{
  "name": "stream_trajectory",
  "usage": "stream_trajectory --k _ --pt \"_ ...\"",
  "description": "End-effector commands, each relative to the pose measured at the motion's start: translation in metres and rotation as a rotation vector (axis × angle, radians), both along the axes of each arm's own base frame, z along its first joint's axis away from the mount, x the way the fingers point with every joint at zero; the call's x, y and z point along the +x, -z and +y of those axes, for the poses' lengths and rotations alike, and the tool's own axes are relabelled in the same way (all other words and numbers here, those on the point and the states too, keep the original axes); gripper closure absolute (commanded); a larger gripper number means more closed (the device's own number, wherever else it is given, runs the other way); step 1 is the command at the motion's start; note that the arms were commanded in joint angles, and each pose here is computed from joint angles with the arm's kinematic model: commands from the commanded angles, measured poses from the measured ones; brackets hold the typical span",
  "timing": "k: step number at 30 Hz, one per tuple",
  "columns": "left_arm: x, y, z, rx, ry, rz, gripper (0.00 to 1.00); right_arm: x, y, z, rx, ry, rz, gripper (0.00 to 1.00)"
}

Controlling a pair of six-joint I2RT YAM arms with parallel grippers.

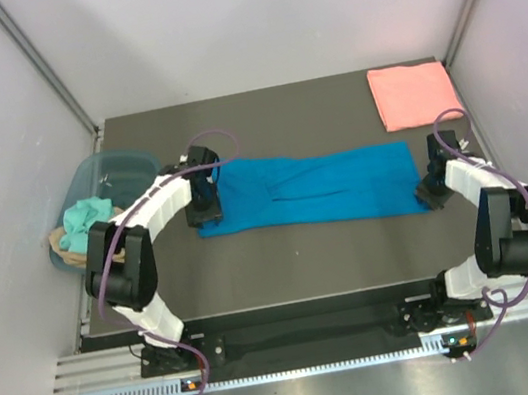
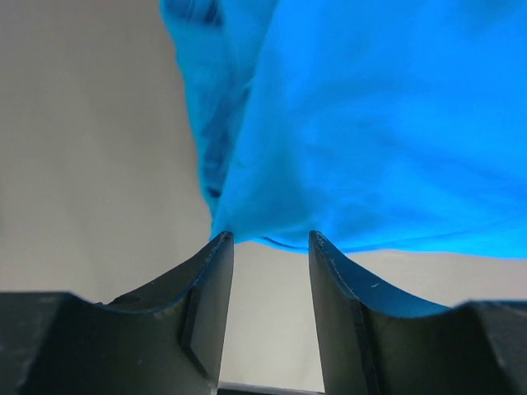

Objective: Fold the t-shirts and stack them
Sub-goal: Fold the tshirt

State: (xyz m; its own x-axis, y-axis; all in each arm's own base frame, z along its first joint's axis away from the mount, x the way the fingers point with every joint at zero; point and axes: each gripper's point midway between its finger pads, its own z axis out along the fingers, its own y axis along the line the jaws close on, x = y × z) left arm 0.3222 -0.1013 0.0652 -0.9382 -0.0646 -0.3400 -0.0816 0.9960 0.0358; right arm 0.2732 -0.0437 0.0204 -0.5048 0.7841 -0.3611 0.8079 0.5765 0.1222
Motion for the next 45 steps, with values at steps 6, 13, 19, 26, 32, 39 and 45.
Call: stream_trajectory --k 6,13,19,26,32,39,45 --pt "0.001 0.048 0.036 0.196 -0.096 0.064 0.53 0.002 0.002 -0.008 -0.037 -0.008 0.014 0.76" --pt "0.014 0.039 0.046 0.27 -0.105 0.041 0.53 -0.006 0.002 -0.006 -0.038 -0.01 0.014 0.76" --pt "0.031 -0.019 0.025 0.166 -0.1 -0.049 0.51 -0.003 -0.035 0.004 -0.021 -0.058 -0.078 0.69" --pt "0.042 -0.059 -0.014 -0.091 -0.11 -0.176 0.5 0.014 -0.103 0.029 0.033 -0.217 -0.304 0.51" --pt "0.064 -0.024 -0.035 -0.175 -0.11 -0.199 0.53 0.03 -0.174 0.068 0.111 -0.436 -0.588 0.28" --pt "0.085 0.033 -0.042 -0.14 -0.12 -0.11 0.54 0.031 -0.213 0.08 0.099 -0.507 -0.721 0.29" --pt "0.106 0.08 -0.037 -0.04 -0.115 -0.042 0.53 0.039 -0.226 0.083 0.095 -0.501 -0.769 0.29"
